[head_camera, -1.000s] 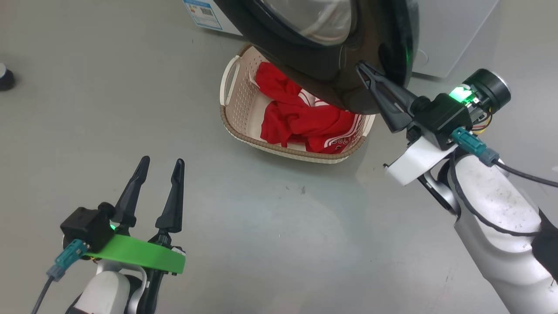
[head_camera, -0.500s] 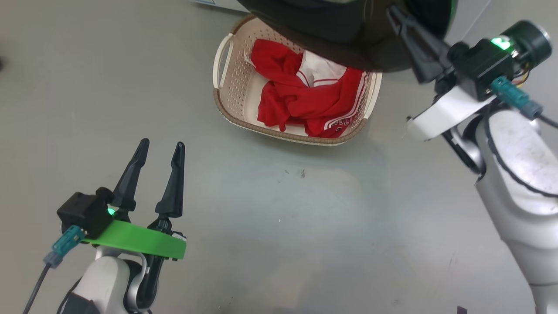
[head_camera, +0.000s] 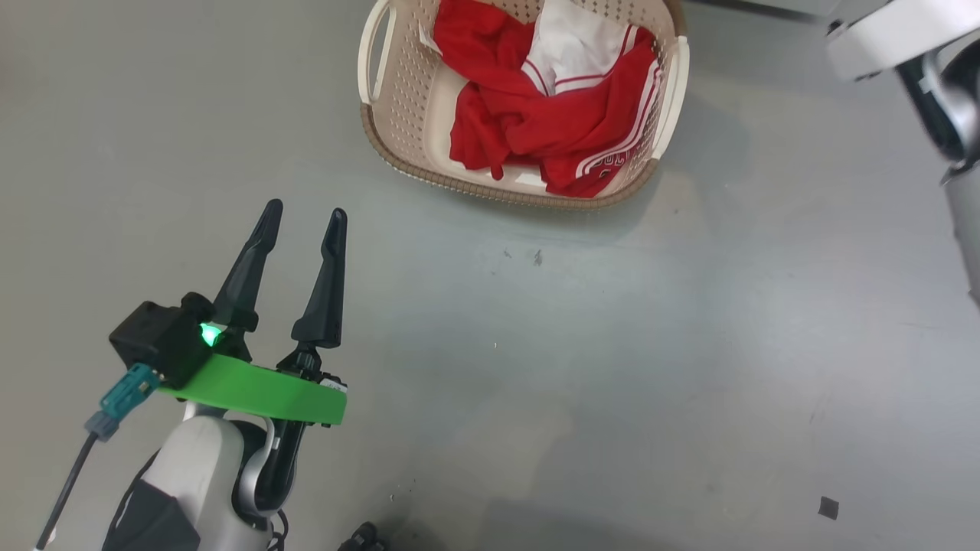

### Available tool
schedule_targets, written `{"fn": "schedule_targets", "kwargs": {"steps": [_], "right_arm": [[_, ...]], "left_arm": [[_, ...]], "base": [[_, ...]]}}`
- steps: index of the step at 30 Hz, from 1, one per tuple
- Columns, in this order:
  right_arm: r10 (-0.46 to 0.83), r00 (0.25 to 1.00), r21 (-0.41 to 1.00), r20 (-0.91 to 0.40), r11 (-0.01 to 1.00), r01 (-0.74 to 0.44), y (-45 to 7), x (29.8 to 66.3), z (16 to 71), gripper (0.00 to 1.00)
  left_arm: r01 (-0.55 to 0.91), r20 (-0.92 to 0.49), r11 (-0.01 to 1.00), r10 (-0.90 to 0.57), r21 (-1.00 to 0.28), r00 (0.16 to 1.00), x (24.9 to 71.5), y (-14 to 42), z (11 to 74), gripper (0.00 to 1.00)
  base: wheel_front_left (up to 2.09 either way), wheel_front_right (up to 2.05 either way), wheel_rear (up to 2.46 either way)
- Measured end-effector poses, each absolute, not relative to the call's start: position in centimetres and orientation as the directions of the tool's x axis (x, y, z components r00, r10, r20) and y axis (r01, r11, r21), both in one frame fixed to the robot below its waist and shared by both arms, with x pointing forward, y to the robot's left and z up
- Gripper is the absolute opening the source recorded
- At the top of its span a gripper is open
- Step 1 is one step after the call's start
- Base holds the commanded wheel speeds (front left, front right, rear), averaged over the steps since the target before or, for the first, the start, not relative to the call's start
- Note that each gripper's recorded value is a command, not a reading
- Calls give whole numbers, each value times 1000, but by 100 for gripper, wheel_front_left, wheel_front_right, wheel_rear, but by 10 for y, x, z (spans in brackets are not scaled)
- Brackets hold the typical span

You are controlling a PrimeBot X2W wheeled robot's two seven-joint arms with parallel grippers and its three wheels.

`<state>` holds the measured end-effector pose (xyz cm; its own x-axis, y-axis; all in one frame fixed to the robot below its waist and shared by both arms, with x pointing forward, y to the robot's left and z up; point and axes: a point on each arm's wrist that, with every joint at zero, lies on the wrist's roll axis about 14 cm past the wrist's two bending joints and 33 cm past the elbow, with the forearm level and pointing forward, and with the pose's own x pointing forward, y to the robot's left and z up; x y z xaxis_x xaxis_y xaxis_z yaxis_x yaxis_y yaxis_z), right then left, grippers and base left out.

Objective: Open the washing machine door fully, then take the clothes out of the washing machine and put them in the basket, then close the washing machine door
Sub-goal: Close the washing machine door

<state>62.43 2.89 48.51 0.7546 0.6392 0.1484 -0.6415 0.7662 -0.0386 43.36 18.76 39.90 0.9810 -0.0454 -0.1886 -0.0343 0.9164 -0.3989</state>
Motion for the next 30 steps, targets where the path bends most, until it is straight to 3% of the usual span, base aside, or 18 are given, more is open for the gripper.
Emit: {"fn": "schedule_targets", "kwargs": {"steps": [17, 30], "right_arm": [[576, 807, -72, 132, 817, -572, 14, 688, 477, 0], [570, 809, -49, 141, 820, -570, 21, 700, 474, 0]], "left_arm": [[-81, -250, 914, -23, -397, 968, 439, 194, 372, 100], [-101, -262, 911, -8, -400, 965, 441, 196, 367, 100]], "base": [[0, 0, 0], [0, 0, 0]]}}
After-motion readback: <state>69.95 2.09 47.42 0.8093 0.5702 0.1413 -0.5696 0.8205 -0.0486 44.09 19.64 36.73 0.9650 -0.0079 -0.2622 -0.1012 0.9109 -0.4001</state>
